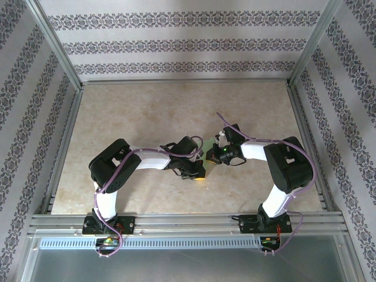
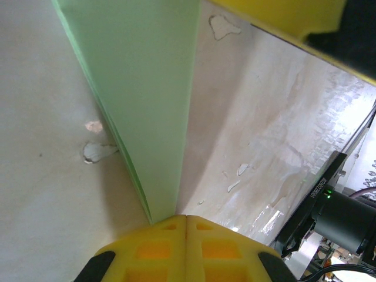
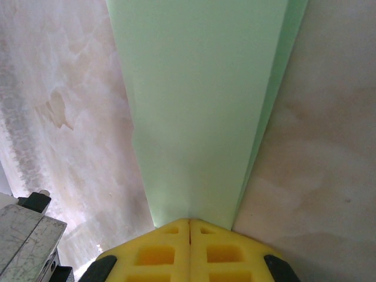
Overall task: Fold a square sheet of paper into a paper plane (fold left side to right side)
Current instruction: Fold the wing for the fifth time at the center of the table.
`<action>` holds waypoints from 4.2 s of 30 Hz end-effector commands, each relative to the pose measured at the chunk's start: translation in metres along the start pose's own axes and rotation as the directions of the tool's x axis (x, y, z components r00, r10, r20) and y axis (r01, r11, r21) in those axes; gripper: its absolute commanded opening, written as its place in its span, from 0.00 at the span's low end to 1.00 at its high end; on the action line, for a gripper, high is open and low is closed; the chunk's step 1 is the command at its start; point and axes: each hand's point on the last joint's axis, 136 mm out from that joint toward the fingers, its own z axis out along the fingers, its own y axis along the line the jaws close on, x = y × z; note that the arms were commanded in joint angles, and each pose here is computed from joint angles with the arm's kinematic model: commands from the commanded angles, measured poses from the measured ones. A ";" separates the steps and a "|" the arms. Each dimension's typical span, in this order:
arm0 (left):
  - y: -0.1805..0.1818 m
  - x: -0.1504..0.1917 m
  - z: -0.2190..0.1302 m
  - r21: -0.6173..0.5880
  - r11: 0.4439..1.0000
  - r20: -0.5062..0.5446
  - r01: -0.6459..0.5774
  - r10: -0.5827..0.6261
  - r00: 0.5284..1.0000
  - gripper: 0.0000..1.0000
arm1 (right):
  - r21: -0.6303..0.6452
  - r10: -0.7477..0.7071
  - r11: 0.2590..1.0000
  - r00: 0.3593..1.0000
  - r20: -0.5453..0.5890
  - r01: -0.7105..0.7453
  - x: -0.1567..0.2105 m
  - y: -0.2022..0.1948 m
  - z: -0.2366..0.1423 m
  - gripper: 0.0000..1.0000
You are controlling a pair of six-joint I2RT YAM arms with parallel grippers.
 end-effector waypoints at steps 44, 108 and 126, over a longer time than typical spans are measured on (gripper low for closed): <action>0.004 -0.028 -0.007 -0.085 0.993 0.031 -0.086 0.089 0.996 0.03 | 0.172 0.079 0.982 0.996 -0.030 -0.073 0.024 -0.037 0.010 0.00; 0.054 -0.004 0.001 -0.213 0.977 -0.009 -0.002 0.000 1.000 0.00 | 0.046 -0.061 0.997 0.988 0.143 0.055 -0.076 -0.010 -0.003 0.00; 0.052 -0.006 0.001 -0.205 0.979 -0.010 -0.004 0.002 1.000 0.00 | 0.024 -0.073 0.997 0.984 0.163 0.070 -0.098 -0.004 -0.008 0.00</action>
